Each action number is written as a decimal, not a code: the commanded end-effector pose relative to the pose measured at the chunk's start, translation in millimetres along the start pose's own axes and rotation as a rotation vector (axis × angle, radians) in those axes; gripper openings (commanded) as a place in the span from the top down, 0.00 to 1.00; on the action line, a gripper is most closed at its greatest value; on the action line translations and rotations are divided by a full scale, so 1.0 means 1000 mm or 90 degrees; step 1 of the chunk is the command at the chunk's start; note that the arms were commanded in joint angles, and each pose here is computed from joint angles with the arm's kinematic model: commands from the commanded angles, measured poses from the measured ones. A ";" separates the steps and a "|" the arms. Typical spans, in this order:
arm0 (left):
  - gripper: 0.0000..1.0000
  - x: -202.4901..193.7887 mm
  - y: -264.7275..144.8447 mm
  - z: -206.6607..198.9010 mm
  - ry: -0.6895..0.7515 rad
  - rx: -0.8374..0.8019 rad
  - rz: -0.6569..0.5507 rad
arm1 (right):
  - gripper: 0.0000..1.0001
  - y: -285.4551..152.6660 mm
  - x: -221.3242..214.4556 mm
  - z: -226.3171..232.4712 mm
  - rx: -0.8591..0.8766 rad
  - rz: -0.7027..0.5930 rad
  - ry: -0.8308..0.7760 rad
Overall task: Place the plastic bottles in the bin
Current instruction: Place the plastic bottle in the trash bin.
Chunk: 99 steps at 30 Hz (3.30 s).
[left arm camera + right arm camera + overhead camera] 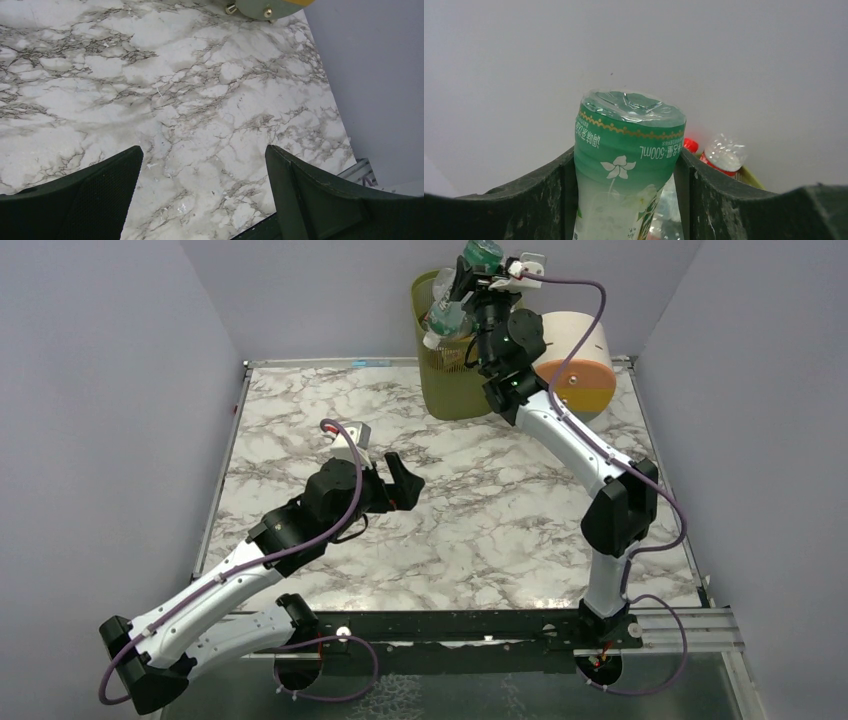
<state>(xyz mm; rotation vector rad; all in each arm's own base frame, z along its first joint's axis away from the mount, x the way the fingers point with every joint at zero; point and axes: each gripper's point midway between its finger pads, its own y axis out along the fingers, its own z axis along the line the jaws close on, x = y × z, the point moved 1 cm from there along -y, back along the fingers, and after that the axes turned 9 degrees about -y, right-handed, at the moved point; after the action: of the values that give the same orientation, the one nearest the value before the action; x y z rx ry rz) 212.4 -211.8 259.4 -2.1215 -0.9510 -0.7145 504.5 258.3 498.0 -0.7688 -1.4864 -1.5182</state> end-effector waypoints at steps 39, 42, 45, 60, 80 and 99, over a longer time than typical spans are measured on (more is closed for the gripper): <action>0.01 0.013 -0.004 0.004 0.015 0.024 -0.029 | 0.31 0.012 -0.075 0.025 0.023 -0.116 -0.135; 0.01 0.014 -0.004 0.003 0.017 0.022 -0.030 | 0.30 0.010 -0.085 0.031 0.032 -0.110 -0.150; 0.01 0.014 -0.005 0.003 0.017 0.022 -0.030 | 0.30 0.009 -0.093 0.034 0.036 -0.101 -0.157; 0.01 0.013 -0.004 0.004 0.015 0.023 -0.028 | 0.30 -0.005 -0.115 0.045 0.041 -0.075 -0.247; 0.01 0.009 0.000 0.003 0.008 0.019 -0.020 | 0.24 -0.020 -0.149 0.058 0.106 0.005 -0.268; 0.01 0.007 0.001 -0.002 -0.006 0.003 -0.014 | 0.11 -0.043 -0.093 0.047 0.124 0.066 -0.143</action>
<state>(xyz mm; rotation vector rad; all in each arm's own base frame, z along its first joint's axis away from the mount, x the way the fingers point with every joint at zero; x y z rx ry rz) 215.2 -206.5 251.7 -2.0728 -0.9497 -0.7034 520.9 321.3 377.7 -0.9716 -1.7417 -1.1954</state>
